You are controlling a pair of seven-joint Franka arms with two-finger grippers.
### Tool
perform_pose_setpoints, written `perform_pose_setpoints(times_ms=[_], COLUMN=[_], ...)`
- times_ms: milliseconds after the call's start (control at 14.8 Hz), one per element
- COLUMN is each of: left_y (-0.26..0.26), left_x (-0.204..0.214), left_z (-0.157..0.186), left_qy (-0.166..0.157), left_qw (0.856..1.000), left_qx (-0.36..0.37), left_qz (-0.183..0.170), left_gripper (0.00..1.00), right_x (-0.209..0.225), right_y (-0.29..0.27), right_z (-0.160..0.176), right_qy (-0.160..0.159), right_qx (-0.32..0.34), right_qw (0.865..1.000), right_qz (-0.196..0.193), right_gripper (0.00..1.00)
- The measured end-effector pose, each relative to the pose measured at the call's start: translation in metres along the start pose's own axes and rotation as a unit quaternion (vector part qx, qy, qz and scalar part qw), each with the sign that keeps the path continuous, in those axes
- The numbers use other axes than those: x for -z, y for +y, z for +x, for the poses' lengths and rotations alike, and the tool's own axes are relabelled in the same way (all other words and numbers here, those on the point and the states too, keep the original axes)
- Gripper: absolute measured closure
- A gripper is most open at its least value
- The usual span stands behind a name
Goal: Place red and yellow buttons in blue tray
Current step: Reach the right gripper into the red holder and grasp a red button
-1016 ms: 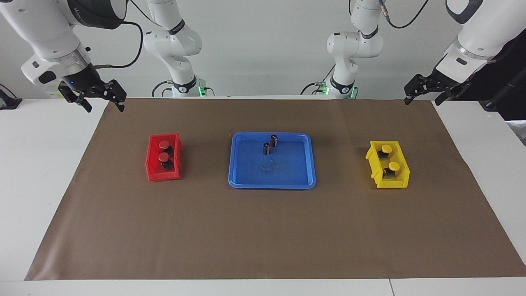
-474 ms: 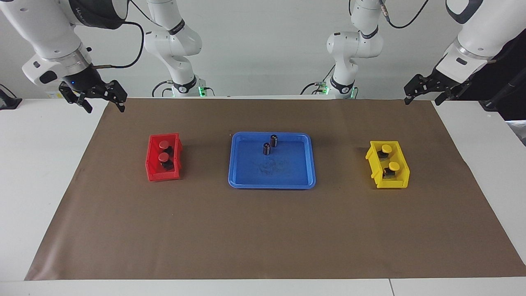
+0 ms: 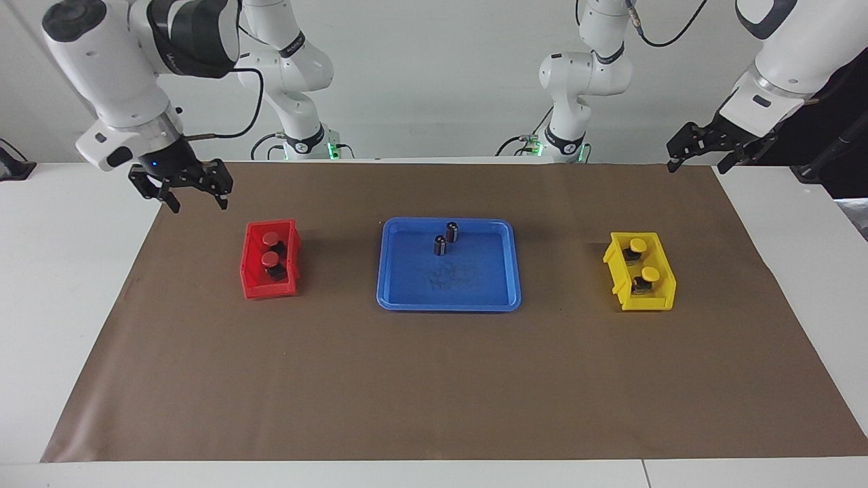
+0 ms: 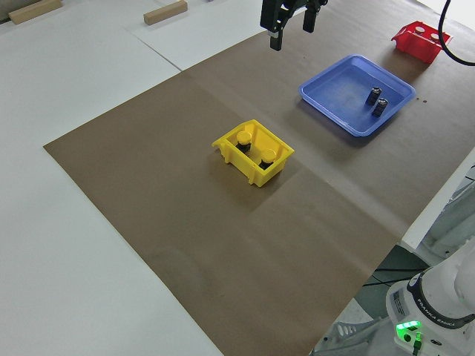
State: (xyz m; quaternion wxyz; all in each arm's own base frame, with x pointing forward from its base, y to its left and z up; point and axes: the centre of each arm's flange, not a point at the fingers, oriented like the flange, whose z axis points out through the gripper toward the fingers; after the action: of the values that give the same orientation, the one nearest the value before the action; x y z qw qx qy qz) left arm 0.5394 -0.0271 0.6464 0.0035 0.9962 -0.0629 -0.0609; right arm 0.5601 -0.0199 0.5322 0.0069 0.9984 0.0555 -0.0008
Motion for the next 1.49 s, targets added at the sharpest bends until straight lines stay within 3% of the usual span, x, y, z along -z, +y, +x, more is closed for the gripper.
perform_pose_setpoints(times_ms=[203,474,1084,1490], left_y=[0.005,0.005,0.004,-0.001], left_x=[0.000,0.000,0.003,-0.052], left_z=[0.000,0.000,0.007,0.005], left_qy=[0.000,0.000,0.027,0.054], left_qw=[1.000,1.000,1.000,0.999], left_qx=[-0.005,-0.004,-0.004,-0.001], left_qz=[0.001,0.000,0.002,-0.002], left_gripper=[0.00,0.00,0.00,0.00], right_x=[-0.056,-0.116,-0.164,-0.175], right_y=[-0.006,-0.013,-0.029,-0.030], right_z=[0.013,0.002,-0.015,-0.025], right_qy=[0.007,0.004,0.024,0.016], right_qx=[0.002,0.000,0.011,0.011], right_qw=[1.000,1.000,1.000,1.000], right_qz=[0.005,0.013,0.010,0.012], right_gripper=[0.19,0.28,0.31,0.33])
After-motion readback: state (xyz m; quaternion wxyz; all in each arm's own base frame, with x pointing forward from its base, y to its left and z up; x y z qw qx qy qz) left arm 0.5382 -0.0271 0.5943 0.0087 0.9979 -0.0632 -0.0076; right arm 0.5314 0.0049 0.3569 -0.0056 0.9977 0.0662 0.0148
